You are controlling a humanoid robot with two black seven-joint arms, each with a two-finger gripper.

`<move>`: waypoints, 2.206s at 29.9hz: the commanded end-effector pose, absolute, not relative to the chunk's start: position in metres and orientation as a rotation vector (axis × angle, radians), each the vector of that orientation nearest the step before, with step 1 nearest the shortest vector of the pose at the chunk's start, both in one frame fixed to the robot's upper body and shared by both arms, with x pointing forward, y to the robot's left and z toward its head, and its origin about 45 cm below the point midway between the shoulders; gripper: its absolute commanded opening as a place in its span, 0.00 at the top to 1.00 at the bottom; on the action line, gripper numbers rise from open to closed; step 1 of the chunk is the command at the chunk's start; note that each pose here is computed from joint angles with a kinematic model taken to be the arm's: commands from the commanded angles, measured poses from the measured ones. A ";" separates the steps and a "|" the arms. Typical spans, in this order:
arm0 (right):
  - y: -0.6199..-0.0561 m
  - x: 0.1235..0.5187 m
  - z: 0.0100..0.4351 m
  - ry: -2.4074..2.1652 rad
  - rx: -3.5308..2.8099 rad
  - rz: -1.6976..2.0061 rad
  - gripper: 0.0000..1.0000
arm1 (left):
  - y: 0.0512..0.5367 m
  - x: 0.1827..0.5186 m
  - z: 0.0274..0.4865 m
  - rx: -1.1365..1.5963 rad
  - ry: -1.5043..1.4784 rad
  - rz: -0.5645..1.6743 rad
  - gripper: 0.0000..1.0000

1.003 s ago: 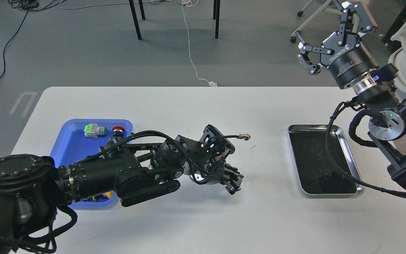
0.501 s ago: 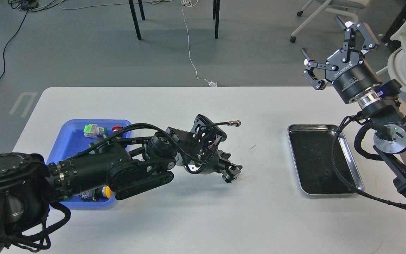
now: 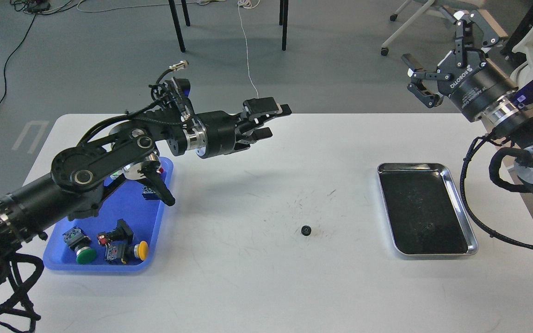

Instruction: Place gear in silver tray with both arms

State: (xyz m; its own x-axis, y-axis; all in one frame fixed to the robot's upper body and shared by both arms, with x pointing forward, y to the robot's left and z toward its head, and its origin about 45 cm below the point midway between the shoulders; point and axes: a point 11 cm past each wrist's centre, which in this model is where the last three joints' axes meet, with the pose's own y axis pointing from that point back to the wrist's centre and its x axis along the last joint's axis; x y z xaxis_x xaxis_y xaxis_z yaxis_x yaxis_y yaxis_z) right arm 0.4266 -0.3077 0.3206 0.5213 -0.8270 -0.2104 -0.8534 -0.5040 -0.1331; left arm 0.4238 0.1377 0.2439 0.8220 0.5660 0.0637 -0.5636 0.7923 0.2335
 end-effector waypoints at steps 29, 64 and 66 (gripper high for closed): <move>-0.124 0.371 0.236 -0.673 -3.647 -1.851 0.15 | 0.309 0.461 0.252 -0.615 0.579 1.135 0.03; -0.111 0.349 0.155 -1.319 -3.401 -2.132 0.35 | 0.327 0.454 0.244 -0.593 0.571 1.167 0.03; -0.111 0.349 0.153 -1.316 -3.408 -2.126 0.36 | 0.327 0.454 0.244 -0.594 0.571 1.168 0.03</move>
State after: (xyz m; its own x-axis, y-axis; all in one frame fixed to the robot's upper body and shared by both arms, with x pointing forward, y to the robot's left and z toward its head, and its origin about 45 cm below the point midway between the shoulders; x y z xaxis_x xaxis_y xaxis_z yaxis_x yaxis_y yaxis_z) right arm 0.3497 -0.1105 0.1565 0.4807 0.8161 0.3207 -0.0794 -0.3237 0.9428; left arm 0.4538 0.3264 0.2439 0.2906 0.6664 -0.6866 -0.9510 0.2805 -0.1303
